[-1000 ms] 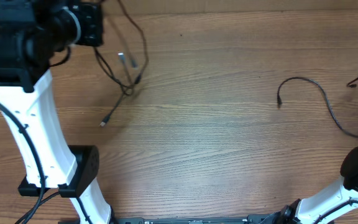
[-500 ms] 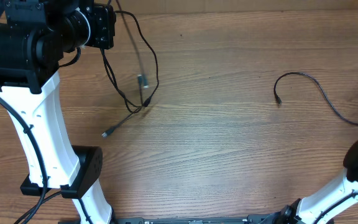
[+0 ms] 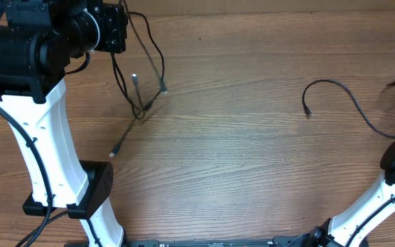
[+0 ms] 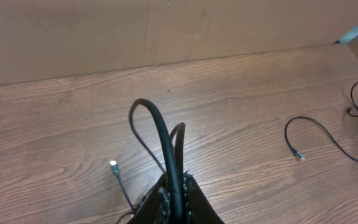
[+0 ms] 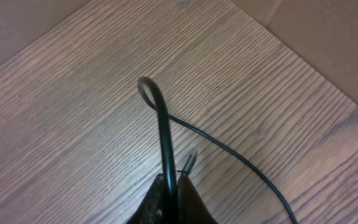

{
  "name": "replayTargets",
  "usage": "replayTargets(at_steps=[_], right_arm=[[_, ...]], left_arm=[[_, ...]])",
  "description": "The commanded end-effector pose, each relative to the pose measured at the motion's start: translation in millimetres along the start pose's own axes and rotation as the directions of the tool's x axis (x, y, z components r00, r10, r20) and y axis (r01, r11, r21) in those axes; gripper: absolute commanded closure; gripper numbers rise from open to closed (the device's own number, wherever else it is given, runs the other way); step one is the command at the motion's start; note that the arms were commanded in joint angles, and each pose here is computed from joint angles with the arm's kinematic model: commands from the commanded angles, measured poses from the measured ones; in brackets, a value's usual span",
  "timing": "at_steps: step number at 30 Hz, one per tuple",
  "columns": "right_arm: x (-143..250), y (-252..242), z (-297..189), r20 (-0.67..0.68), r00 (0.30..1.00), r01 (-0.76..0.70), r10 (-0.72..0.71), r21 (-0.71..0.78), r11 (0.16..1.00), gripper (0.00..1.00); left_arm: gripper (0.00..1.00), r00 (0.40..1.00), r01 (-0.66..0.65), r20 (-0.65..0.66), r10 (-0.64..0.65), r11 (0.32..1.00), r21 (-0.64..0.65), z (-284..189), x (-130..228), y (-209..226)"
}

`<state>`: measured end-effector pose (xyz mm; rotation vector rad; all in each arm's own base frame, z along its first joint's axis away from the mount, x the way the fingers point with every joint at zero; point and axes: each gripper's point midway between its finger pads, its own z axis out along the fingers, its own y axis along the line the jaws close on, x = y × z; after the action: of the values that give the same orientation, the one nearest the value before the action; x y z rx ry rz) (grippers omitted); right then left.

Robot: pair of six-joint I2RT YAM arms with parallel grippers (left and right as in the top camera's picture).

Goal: Untangle cables

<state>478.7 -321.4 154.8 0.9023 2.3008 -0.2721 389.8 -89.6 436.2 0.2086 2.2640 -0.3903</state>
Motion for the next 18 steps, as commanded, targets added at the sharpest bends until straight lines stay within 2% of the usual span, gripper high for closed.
replayTargets(at_steps=[1, 2, 10, 18], right_arm=[[-3.3, -3.6, 1.1, 0.011, 1.000, 0.001, -0.001, 0.011, 1.000, 0.11], [-2.9, -3.7, 1.2, 0.010, 1.000, 0.001, -0.001, 0.011, 1.000, 0.00], [-3.4, 10.5, -9.6, -0.006, 1.000, 0.004, -0.004, -0.022, 1.000, 0.00], [-21.4, 46.3, -78.6, 0.011, 1.000, 0.025, -0.024, -0.071, 0.997, 0.00]], left_arm=[[0.93, 1.000, 0.003, 0.009, -0.003, 1.000, 0.025, -3.6, -0.7, -9.0], [0.92, 1.000, 0.003, 0.009, -0.003, 1.000, 0.025, -3.6, -0.7, -9.0], [0.92, 1.000, 0.001, 0.010, -0.002, 1.000, 0.021, -3.6, -1.0, -8.2], [0.94, 1.000, 0.002, 0.011, -0.002, 1.000, -0.005, -3.6, -1.0, -3.8]])
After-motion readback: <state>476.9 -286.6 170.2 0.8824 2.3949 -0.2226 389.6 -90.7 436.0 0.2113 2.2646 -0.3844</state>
